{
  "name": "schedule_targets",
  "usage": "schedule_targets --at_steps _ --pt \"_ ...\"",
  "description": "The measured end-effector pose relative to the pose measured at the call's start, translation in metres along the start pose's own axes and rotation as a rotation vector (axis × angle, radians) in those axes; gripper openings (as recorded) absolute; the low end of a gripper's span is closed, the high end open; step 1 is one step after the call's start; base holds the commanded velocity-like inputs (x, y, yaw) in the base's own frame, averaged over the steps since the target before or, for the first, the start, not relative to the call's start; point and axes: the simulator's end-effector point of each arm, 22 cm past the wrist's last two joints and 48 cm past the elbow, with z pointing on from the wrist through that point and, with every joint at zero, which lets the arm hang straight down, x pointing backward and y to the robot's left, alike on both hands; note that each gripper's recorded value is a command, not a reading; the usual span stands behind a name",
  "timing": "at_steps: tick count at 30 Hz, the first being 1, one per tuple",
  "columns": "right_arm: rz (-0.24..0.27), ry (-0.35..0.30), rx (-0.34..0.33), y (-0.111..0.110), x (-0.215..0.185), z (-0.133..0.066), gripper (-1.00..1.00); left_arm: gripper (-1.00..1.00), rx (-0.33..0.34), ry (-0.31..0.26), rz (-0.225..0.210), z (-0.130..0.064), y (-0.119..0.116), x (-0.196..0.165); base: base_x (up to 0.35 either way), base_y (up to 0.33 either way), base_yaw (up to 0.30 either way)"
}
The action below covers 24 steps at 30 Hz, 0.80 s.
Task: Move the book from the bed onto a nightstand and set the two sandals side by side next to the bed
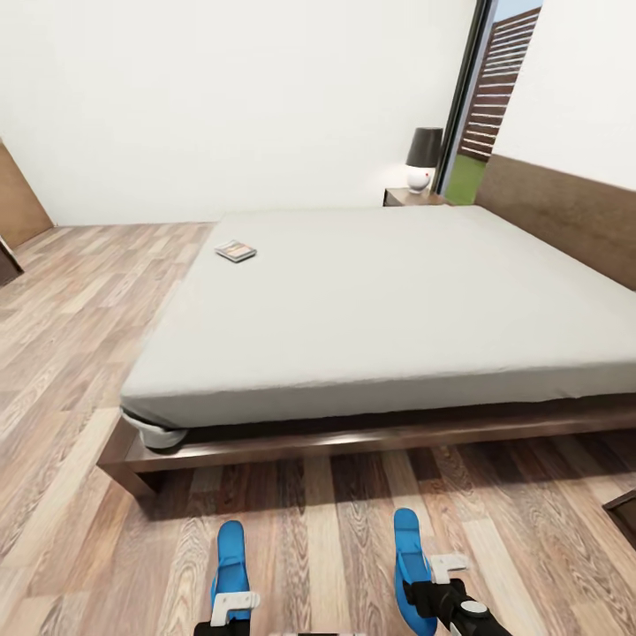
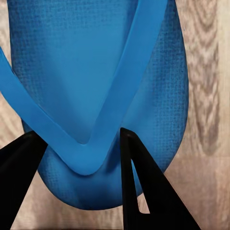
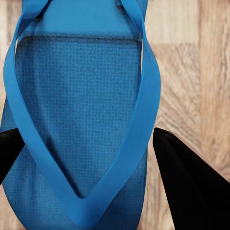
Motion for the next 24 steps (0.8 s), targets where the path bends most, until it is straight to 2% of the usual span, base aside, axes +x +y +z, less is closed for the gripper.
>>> schedule_targets --at_steps 3,8,10,11,12,13,14,21,22,24 --pt "-0.001 0.0 0.001 0.0 0.0 0.0 -1.0 -1.0 0.0 0.0 0.0 0.0 0.0 0.0 0.0 0.0 0.175" --pt "0.0 0.002 0.007 -0.002 0.001 0.0 -1.0 -1.0 0.0 0.001 0.001 0.0 0.0 0.0 0.0 0.0 0.019" --pt "-0.003 0.005 -0.001 0.001 0.001 0.0 -1.0 -1.0 0.005 0.117 0.038 0.006 -0.002 -0.013 0.0 0.0 0.0" --pt "-0.003 -0.002 -0.004 0.002 -0.002 0.0 -1.0 -1.0 0.001 0.252 0.055 0.006 0.004 -0.019 0.0 0.0 0.0" --pt "-0.003 -0.006 -0.004 0.002 -0.004 0.0 -1.0 -1.0 0.008 0.2 0.066 0.009 -0.001 -0.067 0.0 0.0 0.0" --pt "-0.003 -0.008 -0.005 0.002 -0.005 0.0 -1.0 -1.0 0.01 0.207 0.069 0.008 -0.002 -0.073 0.0 0.0 0.0" --pt "-0.003 -0.01 -0.005 0.002 -0.006 0.0 -1.0 -1.0 0.009 0.225 0.069 0.007 -0.001 -0.072 0.0 0.0 0.0" --pt "-0.001 -0.024 -0.004 0.001 -0.011 0.0 -1.0 -1.0 0.024 0.204 0.062 0.006 -0.008 -0.095 0.0 0.0 0.0" --pt "-0.002 -0.04 -0.005 0.001 -0.017 0.0 -1.0 -1.0 0.025 0.204 0.061 0.006 -0.008 -0.095 0.0 0.0 0.0" --pt "-0.006 -0.118 -0.002 0.0 -0.049 -0.003 -1.0 -1.0 0.026 0.203 0.061 0.006 -0.008 -0.095 0.0 0.0 0.0"
